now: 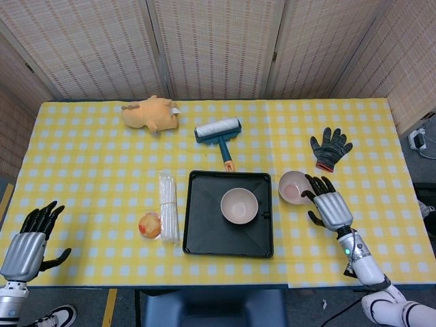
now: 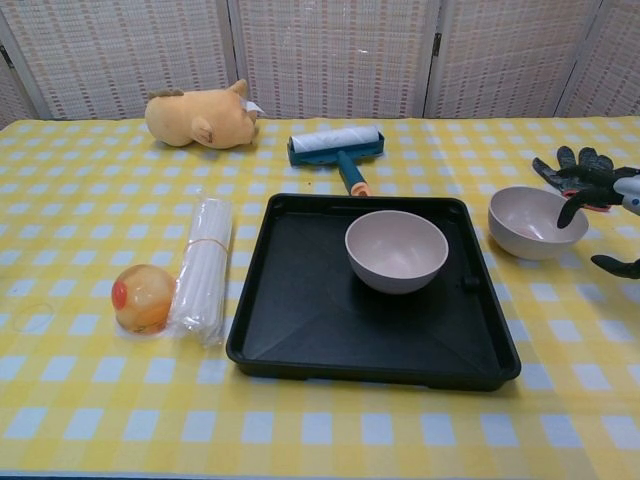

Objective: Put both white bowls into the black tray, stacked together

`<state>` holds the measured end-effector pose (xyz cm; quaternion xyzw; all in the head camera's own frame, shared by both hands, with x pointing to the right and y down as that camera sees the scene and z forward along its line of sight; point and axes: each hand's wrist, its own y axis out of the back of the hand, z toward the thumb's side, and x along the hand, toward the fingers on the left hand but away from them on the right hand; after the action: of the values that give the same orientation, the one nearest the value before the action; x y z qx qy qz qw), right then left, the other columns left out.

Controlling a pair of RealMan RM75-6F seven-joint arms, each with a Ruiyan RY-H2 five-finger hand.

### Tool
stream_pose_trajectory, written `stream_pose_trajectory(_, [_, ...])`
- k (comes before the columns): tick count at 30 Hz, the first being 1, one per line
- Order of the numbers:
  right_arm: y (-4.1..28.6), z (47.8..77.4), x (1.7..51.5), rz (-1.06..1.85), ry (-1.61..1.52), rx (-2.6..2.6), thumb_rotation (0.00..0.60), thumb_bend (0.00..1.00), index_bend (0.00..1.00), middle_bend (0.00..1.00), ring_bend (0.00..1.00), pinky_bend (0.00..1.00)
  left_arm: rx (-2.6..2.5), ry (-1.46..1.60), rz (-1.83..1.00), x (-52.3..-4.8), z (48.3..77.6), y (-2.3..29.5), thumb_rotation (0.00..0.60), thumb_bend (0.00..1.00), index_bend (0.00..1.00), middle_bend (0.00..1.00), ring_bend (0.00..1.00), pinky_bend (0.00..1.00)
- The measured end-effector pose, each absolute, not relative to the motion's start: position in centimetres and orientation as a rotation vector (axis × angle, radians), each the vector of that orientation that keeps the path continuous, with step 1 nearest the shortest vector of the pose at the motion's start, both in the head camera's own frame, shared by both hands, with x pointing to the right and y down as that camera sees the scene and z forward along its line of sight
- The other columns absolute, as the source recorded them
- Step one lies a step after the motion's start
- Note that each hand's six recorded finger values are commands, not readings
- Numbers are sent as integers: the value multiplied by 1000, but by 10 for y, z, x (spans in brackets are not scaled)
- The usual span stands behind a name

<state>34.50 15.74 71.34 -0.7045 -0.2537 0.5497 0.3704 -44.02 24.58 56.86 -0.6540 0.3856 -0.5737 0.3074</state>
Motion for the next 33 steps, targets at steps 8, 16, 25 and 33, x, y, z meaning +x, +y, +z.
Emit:
stream_pose_trajectory(8, [150,731,335,1406,-631,-1822,600,434,435,0,0,0,-1718,1023,-1533,-444,571,245,600,328,0,0,85,9])
stream_pose_trajectory(16, [143,742,325,1387,-642,-1827,600,434,582,4,0,0,-1719,1023,-1540,-445,573,244,600,328,0,0,85,9])
stream_pose_trajectory(25, [139,736,317,1346,-665,-1819,600,434,674,49,5,0,-1724,1030,-1521,-443,570,244,600,360,0,0,74,9])
stream_pose_trajectory(33, [136,715,303,1260,-689,-1822,600,435,676,49,6,0,-1732,1034,-1510,-442,567,244,600,360,0,0,71,9])
